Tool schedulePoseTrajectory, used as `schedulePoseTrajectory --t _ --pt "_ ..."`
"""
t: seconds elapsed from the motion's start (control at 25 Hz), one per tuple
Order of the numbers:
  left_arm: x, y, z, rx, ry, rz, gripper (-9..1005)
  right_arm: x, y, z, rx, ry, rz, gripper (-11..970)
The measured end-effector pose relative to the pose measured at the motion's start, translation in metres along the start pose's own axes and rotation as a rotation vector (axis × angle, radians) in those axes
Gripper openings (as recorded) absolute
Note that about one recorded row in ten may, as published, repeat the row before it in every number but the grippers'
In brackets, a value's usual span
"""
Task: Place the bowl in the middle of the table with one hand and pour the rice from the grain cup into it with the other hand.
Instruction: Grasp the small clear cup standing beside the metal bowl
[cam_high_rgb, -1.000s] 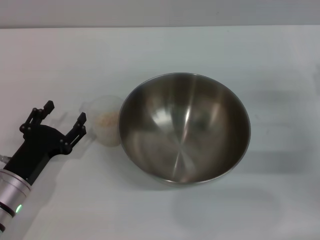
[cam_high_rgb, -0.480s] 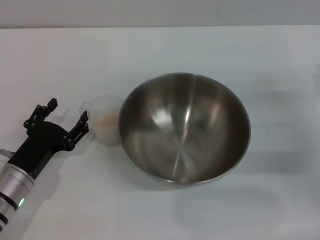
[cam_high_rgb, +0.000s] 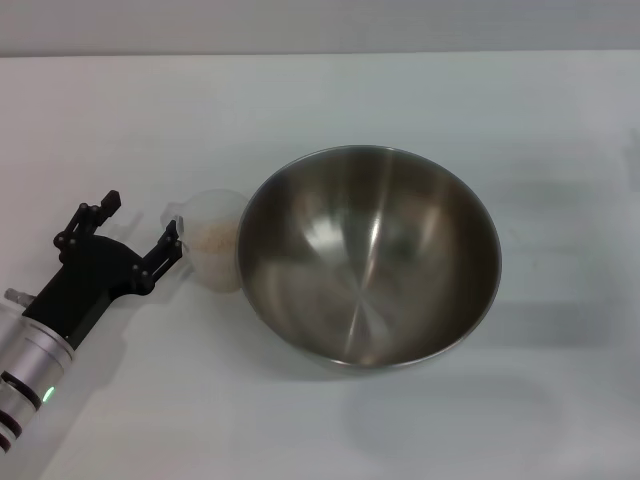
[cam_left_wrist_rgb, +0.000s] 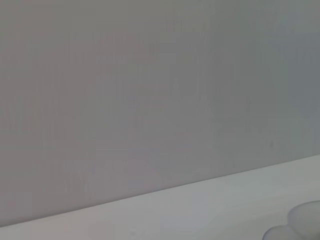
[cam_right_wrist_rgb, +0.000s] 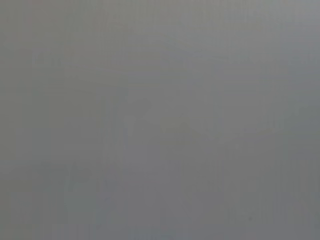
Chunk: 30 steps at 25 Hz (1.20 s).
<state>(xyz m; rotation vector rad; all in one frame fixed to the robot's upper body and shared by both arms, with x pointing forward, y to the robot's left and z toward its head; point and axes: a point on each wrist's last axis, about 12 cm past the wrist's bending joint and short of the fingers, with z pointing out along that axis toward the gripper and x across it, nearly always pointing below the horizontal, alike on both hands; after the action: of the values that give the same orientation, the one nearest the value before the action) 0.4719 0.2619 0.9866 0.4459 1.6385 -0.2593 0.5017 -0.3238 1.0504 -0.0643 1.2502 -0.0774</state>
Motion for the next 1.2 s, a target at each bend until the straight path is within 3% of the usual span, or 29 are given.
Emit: schedulePoseTrajectory --t 0.48,0.72,0.84,1.04,1.2 --pt "-0.0017 -0.0023 0.006 0.006 0.002 -0.004 821 -0.0002 0.0023 0.0048 -0.007 -0.001 0.005 519" --pt "-0.001 -0.0039 0.0088 0.011 0.017 -0.005 654 -0.0005 0.0026 0.0059 -0.009 -0.003 0.005 518" --pt "-0.0003 -0.0047 0.0094 0.018 0.024 -0.002 432 -0.0006 0.0027 0.0064 -0.01 -0.004 0.005 518" --pt "-0.0002 -0.0061 0.0099 0.025 0.026 -0.002 189 -0.0007 0.0026 0.0068 -0.01 -0.004 0.005 518" --pt "-0.0006 -0.0065 0.0101 0.026 0.023 -0.005 75 -0.0008 0.0031 0.008 -0.013 -0.005 0.005 518"
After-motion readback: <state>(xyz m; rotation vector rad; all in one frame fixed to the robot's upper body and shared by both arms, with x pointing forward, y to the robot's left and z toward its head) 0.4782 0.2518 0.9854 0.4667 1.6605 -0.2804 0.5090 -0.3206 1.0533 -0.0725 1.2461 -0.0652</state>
